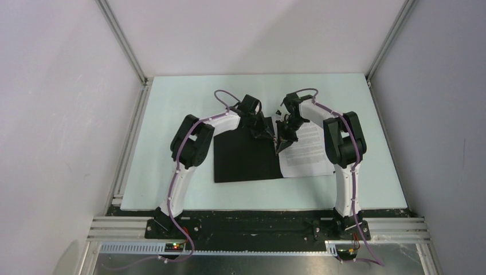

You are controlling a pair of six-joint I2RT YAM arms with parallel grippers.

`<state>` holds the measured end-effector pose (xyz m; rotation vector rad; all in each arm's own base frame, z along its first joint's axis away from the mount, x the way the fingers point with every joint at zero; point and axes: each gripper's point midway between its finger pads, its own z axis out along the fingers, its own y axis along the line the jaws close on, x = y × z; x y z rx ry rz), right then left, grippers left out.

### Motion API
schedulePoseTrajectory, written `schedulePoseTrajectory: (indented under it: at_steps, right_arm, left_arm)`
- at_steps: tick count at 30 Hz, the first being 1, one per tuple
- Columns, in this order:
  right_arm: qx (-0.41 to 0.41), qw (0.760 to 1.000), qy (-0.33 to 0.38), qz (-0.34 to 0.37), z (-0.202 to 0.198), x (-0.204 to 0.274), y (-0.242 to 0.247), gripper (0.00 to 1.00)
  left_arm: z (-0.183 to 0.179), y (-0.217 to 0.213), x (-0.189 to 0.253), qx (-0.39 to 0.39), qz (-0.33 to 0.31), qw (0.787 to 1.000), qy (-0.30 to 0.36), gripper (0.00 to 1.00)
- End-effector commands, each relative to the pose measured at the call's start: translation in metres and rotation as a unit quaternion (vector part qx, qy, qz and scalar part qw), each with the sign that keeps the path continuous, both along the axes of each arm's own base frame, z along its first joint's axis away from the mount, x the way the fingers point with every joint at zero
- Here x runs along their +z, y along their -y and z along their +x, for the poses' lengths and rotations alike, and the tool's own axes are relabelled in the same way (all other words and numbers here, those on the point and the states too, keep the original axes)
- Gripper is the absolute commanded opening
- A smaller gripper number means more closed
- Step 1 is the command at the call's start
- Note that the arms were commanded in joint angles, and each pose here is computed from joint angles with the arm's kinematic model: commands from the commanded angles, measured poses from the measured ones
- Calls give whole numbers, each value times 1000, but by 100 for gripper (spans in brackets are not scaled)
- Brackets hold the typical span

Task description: Put the files into the folder

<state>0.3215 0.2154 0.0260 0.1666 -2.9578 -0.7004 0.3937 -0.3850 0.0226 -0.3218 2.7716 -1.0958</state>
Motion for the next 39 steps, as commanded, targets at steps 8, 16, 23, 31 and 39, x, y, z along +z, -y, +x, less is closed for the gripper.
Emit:
schedulePoseTrajectory:
  at_steps: [8,16,23,31,39]
  right_arm:
    - [27,995,-2,-96,2,-48,50,0]
    - [27,998,0,-63,5,-41,36,0]
    - [39,993,16,-106,9,-44,40,0]
    - [55,987,-14,-153,-6,-71,48,0]
    - [28,996,-24,82,6,-13,-42,0]
  left_arm:
    - [-13,-29,-30,19,36,997,-66,6]
    - [-11,-32,-30,22,36,997,-66,6]
    - [-10,-28,-29,20,35,997,-63,6]
    - [-11,-27,-29,21,34,997,-65,6]
    - [-11,-29,-30,25,33,997,-66,6]
